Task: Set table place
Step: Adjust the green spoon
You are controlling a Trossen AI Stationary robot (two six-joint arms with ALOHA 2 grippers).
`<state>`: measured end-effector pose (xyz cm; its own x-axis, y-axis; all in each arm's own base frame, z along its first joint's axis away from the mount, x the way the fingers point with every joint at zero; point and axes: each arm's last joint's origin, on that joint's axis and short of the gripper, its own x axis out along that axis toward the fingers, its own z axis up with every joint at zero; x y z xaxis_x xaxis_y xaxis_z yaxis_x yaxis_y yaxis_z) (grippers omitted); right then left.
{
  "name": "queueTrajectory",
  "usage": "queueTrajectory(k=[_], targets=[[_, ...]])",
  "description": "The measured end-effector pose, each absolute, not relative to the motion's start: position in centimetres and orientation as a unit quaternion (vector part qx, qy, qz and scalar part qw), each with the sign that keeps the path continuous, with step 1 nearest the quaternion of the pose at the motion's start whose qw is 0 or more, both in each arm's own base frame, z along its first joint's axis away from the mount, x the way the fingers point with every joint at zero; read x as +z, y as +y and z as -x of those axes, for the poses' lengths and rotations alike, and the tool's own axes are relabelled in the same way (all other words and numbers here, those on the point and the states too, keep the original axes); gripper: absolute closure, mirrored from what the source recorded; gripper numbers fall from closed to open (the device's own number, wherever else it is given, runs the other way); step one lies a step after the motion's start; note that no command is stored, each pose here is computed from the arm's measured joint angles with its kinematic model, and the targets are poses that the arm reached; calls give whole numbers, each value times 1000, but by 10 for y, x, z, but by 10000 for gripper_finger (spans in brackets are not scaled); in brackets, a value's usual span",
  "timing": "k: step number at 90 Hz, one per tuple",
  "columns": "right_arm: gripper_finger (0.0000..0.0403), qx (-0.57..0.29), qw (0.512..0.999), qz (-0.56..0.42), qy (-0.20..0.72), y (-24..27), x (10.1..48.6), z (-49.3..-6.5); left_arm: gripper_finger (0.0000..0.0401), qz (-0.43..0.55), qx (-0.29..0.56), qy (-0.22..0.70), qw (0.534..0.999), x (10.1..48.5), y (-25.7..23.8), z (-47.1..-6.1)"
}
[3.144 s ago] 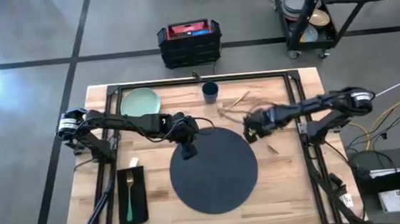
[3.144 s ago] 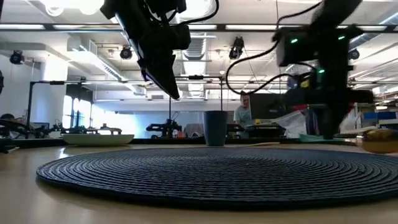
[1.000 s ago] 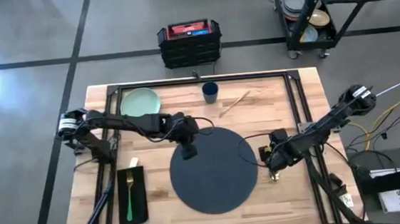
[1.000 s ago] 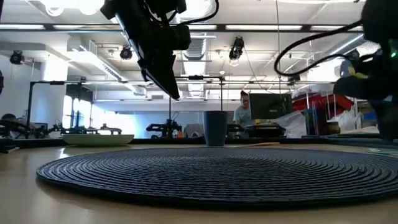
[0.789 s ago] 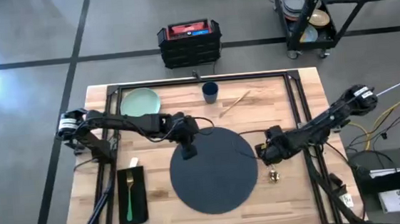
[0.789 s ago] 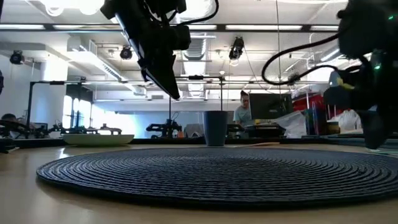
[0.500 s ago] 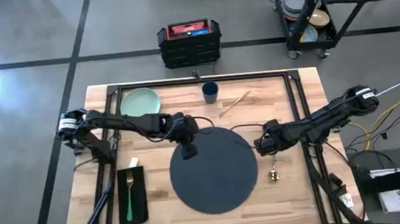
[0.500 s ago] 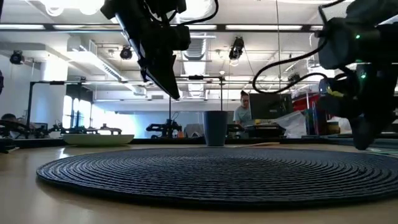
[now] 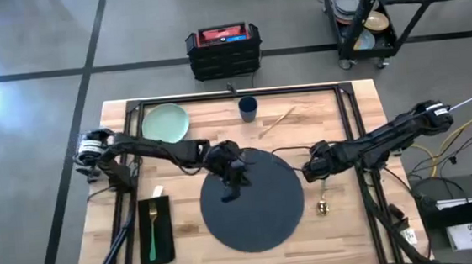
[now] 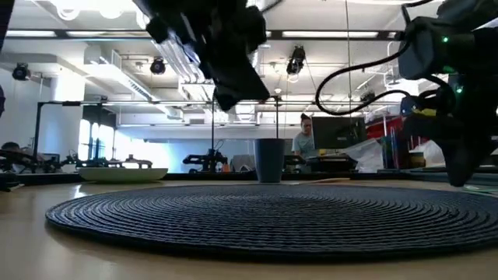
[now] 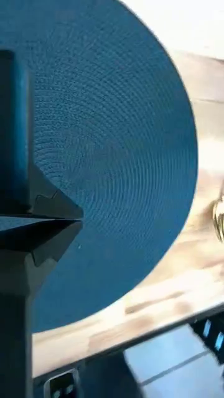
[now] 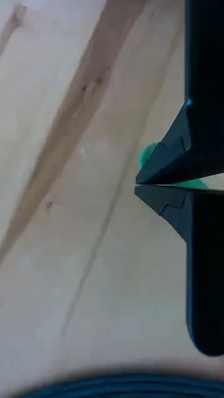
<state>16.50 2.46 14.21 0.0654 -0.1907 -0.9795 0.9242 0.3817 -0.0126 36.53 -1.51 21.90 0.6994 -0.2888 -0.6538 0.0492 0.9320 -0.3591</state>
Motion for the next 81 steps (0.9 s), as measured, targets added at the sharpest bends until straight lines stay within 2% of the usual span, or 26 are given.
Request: queueTrajectory(k=[34, 46, 60, 71, 81], targets=[[403, -369, 597, -344, 623, 39, 143, -145, 401, 244, -80, 397, 881, 214, -40, -366], [403, -340, 604, -360, 624, 56, 151, -138, 401, 255, -89, 396, 878, 217, -52, -365], [403, -359, 620, -369, 592, 78, 166, -124, 401, 263, -80, 397, 876, 217, -61, -364], [403, -281, 659, -382, 584, 103, 178, -122, 401, 272, -83, 387, 877, 219, -67, -365], [403, -235, 673, -389, 584, 119, 180, -120, 401, 283, -87, 375, 879, 222, -70, -366]])
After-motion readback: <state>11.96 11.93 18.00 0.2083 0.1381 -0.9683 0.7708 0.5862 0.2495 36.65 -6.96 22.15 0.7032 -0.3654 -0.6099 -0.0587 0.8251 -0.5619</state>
